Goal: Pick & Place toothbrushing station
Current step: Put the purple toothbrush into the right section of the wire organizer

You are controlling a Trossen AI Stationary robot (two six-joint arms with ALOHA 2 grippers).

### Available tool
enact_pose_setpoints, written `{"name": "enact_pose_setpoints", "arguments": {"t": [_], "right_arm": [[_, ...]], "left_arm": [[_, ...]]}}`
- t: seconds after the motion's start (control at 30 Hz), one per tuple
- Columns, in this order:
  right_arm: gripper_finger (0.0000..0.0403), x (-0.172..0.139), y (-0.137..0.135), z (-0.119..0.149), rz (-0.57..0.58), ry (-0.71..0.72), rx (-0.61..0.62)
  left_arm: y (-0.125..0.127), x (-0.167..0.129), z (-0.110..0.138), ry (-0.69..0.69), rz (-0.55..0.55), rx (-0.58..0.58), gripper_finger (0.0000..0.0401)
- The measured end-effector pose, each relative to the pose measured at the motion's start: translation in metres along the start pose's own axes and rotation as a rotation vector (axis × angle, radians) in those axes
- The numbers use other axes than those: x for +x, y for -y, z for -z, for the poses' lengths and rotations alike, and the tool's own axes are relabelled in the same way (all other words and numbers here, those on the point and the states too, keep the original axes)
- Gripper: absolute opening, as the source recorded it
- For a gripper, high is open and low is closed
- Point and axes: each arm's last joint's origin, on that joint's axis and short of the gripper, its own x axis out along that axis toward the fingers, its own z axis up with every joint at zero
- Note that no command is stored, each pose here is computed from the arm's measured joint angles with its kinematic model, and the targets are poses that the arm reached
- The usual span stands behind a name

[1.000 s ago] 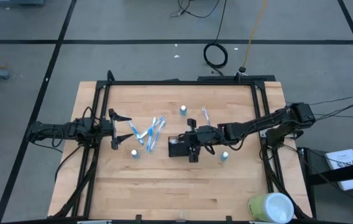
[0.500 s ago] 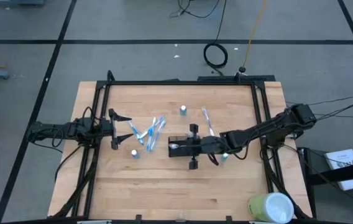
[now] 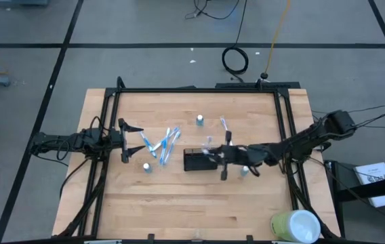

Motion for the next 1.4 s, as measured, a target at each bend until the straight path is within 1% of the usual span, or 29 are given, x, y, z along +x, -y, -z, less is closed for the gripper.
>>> {"name": "enact_pose_setpoints", "arguments": {"t": [0.1,0.2,0.3,0.53,0.63,0.83,0.97,1.13,1.23,1.4], "right_arm": [[0.0007,-0.013,0.007,0.011,-0.016,0.075,0.05],[0.0007,-0.019,0.01,0.024,-0.033,0.115,0.103],[0.0007,-0.017,0.008,0.033,-0.034,0.113,0.096],[0.0008,-0.013,0.01,0.045,-0.022,0.083,0.084],[0.0008,-0.011,0.009,0.048,-0.021,0.091,0.103],[0.0008,-0.005,0.007,0.066,-0.02,0.092,0.139],[0.0008,-0.003,0.005,0.079,-0.019,0.081,0.136],[0.0009,-0.002,0.004,0.086,-0.017,0.067,0.131],[0.0023,-0.002,0.004,0.086,-0.017,0.063,0.129],[0.0074,-0.002,0.004,0.084,-0.017,0.067,0.125]], "left_arm": [[0.0,0.0,0.0,-0.001,0.0,0.0,0.0351],[0.0,0.0,0.0,-0.001,0.0,0.0,0.0351],[0.0,0.0,0.0,-0.001,0.0,0.0,0.0351],[0.0,0.0,0.0,-0.001,0.0,0.0,0.0351],[0.0,0.0,0.0,-0.001,0.0,0.0,0.0351],[0.0,0.0,0.0,-0.001,0.0,0.0,0.0351],[0.0,0.0,0.0,-0.001,0.0,0.0,0.0351],[0.0,0.0,0.0,-0.001,0.0,0.0,0.0351],[0.0,0.0,0.0,-0.001,0.0,0.0,0.0351],[0.0,0.0,0.0,-0.001,0.0,0.0,0.0351]]}}
